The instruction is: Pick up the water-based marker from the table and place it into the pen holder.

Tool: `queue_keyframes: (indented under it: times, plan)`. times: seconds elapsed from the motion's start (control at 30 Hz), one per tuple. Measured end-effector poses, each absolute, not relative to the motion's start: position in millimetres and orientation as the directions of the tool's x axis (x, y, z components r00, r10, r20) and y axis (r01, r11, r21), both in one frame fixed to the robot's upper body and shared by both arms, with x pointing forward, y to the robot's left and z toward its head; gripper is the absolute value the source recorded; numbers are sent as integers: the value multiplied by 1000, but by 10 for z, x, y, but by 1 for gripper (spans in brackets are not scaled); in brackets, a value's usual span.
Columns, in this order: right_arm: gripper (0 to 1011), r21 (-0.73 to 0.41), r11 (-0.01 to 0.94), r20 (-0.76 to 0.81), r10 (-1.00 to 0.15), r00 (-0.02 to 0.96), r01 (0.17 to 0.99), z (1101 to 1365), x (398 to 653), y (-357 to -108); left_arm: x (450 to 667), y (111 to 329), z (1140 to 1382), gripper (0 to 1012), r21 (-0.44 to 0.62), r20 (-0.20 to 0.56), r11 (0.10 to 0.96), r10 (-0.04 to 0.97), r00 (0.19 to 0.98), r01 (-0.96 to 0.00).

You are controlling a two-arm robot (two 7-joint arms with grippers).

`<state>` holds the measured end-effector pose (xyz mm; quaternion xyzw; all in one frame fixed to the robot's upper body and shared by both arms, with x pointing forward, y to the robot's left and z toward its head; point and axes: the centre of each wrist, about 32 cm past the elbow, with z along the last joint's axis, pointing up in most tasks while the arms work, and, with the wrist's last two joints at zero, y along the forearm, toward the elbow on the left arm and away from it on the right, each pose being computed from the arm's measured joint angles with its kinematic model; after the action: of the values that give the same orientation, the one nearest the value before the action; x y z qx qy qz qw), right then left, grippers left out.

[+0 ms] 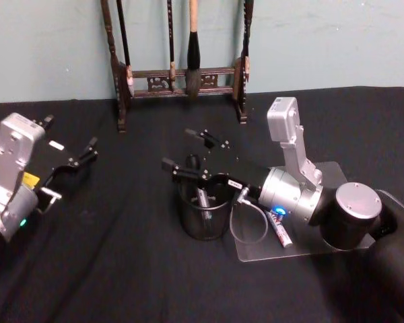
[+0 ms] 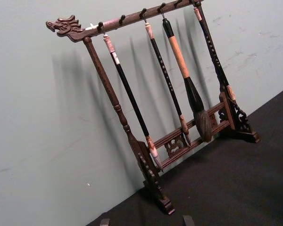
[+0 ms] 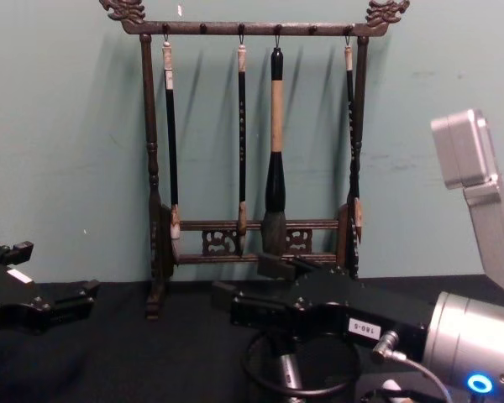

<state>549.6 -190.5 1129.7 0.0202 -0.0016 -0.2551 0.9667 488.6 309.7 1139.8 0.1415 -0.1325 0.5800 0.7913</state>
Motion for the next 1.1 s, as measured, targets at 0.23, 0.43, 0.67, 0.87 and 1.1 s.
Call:
queue_keyframes:
  times: [0.23, 0.43, 0.67, 0.87, 1.1]
  plan:
    - [1002, 47, 859, 6, -511, 859, 511, 11424, 5476, -1970, 4886, 3097, 11398, 1001, 70, 374, 287, 880, 292, -955]
    - [1003, 34, 826, 25, -563, 826, 562, 11630, 5429, -2096, 4886, 3097, 11398, 1001, 70, 374, 287, 880, 292, -955]
    - [1002, -18, 757, 32, -653, 757, 654, 11817, 5347, -2299, 4886, 3097, 11398, 1001, 70, 374, 287, 880, 292, -955]
    - [1002, -87, 692, 36, -717, 696, 717, 11926, 5255, -2489, 4886, 3097, 11398, 1001, 70, 374, 287, 880, 292, -955]
    - [1002, -185, 630, 46, -761, 647, 755, 11985, 5166, -2657, 4886, 3097, 11398, 1001, 70, 374, 287, 880, 292, -955]
